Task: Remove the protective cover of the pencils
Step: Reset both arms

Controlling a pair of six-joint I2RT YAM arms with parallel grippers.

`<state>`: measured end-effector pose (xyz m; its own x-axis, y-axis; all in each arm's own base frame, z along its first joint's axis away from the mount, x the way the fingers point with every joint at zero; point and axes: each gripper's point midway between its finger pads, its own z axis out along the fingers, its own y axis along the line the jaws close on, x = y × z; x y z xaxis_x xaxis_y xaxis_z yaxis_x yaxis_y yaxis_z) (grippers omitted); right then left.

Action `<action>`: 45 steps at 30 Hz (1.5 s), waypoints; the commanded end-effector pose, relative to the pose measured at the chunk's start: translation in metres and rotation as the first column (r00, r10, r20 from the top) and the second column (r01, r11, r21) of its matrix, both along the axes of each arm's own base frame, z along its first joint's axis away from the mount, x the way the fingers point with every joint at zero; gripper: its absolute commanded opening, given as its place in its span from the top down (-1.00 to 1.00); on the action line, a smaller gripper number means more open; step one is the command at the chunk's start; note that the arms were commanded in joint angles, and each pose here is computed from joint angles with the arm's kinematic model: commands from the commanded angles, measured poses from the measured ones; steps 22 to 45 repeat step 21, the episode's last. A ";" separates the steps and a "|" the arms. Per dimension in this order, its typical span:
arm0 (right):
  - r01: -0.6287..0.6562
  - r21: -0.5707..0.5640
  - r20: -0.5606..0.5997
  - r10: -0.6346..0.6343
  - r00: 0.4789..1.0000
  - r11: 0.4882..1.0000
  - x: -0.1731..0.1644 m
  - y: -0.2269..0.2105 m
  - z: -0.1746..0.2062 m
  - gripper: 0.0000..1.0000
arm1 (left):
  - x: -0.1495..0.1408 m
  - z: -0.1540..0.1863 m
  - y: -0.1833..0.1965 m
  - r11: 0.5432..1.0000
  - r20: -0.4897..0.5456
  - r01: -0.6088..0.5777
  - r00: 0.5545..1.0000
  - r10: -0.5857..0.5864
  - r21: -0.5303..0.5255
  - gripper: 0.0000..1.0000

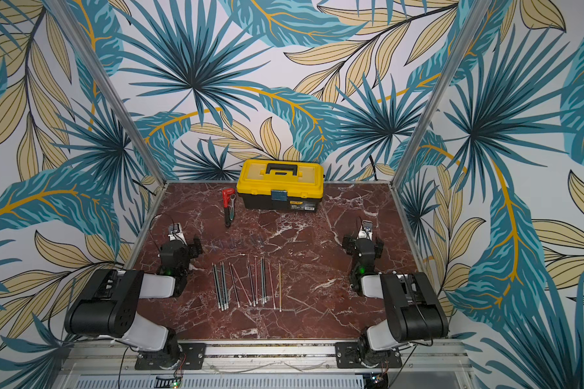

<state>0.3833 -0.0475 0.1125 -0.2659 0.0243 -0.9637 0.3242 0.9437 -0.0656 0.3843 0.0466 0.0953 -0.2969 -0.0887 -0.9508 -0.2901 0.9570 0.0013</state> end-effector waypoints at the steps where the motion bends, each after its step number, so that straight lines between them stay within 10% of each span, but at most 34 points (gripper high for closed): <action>1: -0.059 -0.004 0.042 0.059 0.997 0.998 0.001 0.010 0.005 -0.99 | 0.013 0.023 -0.005 0.999 0.065 0.038 0.997 -0.038 0.007 -0.99; 45: -0.068 -0.002 0.023 0.068 0.997 0.998 0.004 0.012 0.003 -0.99 | 0.013 0.023 -0.005 0.999 0.064 0.037 0.997 -0.038 0.006 -0.99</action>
